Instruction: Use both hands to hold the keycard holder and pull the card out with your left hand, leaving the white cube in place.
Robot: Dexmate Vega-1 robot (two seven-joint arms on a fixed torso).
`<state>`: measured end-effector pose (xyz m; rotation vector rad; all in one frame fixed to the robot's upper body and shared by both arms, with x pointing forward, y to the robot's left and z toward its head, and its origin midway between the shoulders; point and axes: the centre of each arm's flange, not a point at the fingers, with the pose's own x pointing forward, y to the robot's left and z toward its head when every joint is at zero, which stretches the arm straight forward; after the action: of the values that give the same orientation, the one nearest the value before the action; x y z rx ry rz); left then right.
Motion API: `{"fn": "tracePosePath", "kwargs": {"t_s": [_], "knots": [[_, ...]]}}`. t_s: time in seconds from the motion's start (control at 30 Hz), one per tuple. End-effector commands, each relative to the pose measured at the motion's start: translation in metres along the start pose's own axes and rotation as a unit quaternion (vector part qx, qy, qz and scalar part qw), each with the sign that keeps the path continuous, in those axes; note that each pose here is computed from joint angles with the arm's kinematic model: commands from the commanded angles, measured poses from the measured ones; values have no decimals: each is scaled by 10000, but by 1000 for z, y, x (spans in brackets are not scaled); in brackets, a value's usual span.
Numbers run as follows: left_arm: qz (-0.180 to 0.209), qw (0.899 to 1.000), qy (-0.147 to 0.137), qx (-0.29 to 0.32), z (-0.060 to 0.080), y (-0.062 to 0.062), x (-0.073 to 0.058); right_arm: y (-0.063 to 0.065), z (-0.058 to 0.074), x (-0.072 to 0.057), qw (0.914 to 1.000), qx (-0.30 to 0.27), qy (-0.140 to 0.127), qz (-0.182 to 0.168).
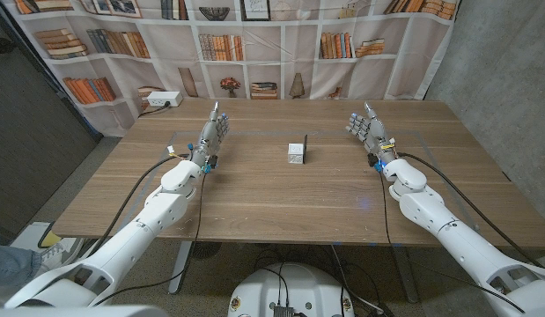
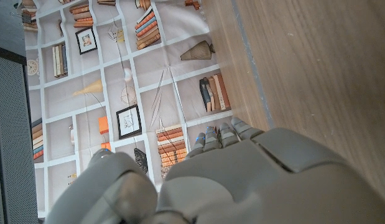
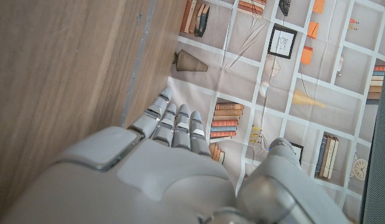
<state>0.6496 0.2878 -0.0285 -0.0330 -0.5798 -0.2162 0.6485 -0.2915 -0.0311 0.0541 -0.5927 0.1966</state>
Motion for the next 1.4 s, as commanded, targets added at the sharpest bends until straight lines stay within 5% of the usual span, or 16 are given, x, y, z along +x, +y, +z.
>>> {"fn": "tracePosePath", "kwargs": {"t_s": [0.03, 0.47, 0.87, 1.4], "knots": [[3, 9999, 147, 66, 3, -3, -4, 0, 1, -10, 9999, 66, -116, -44], [-146, 9996, 53, 229, 16, -2, -6, 6, 6, -5, 9982, 59, -548, 257], [-534, 9979, -241, 293, 21, -14, 5, 10, 19, -2, 9951, -244, -827, 488], [-252, 9972, -438, 555, 25, -13, -8, 17, 41, -7, 9850, -1075, -1218, 583]]}}
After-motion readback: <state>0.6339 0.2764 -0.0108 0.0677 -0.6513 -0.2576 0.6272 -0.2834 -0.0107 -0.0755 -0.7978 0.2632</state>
